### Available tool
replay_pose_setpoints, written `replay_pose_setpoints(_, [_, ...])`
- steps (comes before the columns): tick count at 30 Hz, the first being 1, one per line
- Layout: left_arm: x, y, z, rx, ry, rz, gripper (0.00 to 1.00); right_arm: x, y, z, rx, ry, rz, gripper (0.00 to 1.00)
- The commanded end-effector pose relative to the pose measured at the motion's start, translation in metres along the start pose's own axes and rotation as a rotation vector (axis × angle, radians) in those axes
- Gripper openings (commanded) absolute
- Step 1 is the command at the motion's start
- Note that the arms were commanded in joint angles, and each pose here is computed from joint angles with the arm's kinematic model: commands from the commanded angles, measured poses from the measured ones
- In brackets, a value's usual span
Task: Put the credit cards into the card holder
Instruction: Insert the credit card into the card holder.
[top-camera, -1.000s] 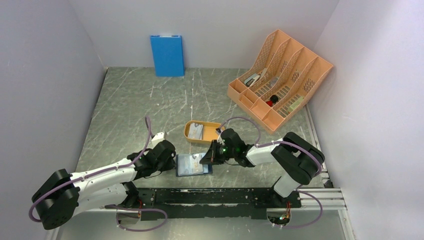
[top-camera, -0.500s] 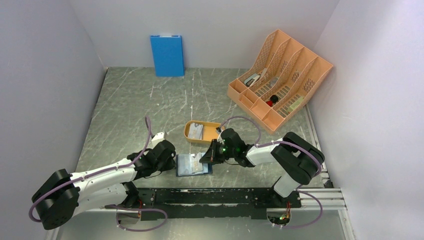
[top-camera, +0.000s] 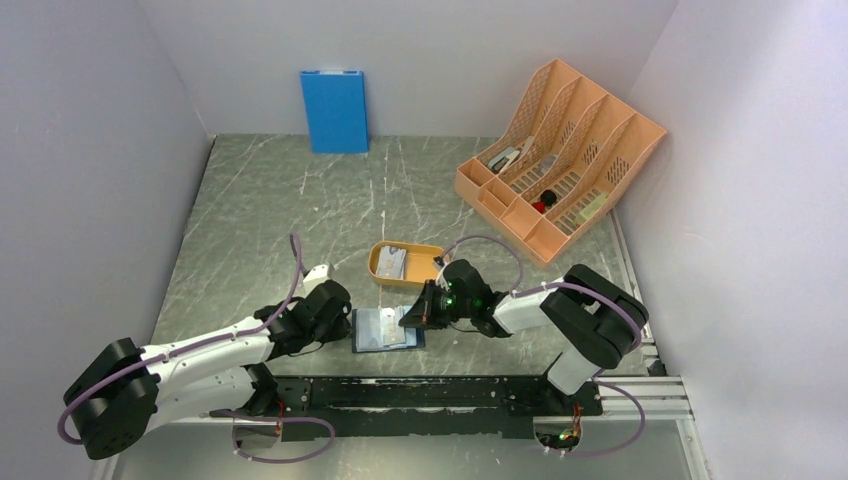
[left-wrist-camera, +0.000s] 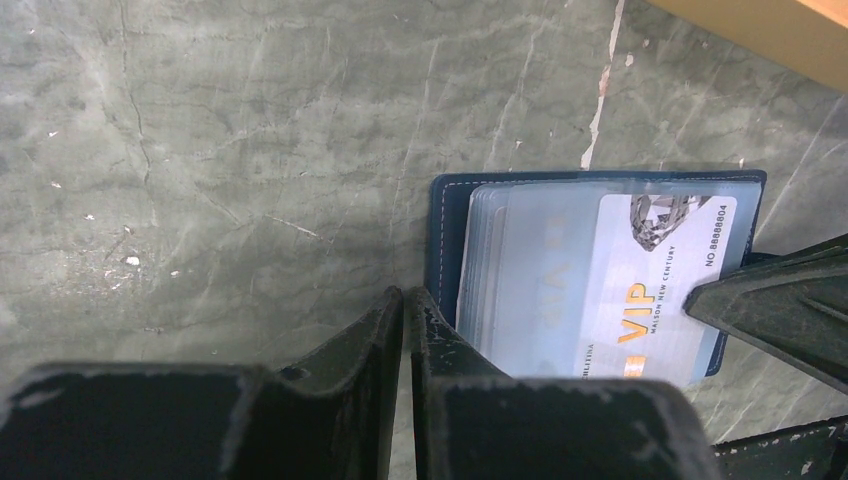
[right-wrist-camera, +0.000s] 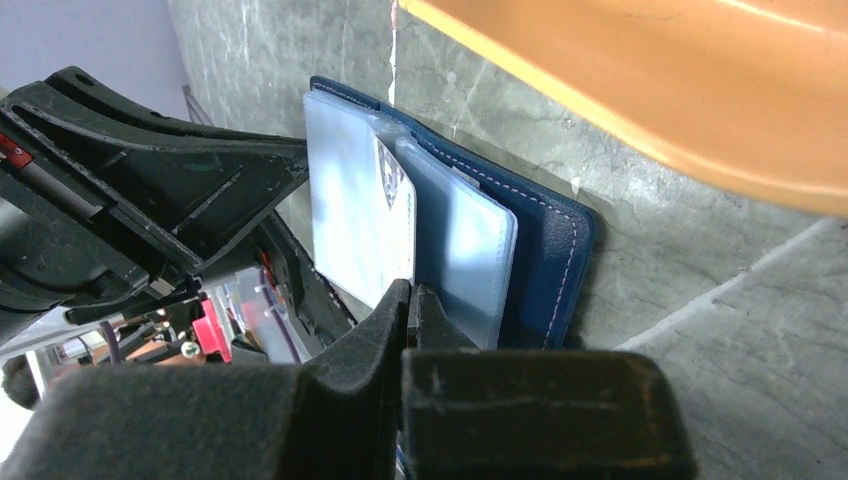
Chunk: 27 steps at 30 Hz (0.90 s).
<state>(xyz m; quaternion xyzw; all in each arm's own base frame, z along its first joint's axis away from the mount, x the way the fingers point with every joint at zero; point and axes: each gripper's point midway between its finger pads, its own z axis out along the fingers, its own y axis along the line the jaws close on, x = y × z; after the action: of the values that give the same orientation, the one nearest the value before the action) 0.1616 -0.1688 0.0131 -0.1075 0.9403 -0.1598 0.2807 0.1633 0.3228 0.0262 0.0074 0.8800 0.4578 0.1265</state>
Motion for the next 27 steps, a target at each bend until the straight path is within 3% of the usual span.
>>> replay_pose_setpoints(1, [0.031,0.032,0.002,-0.088,0.11,0.027,0.15,0.01,-0.015,0.001,0.038,0.005,0.025,0.0])
replay_pose_setpoints(27, [0.032,0.033,0.001,-0.081,0.11,0.019,0.14,0.024,-0.007,0.008,-0.017,0.057,0.093,0.0])
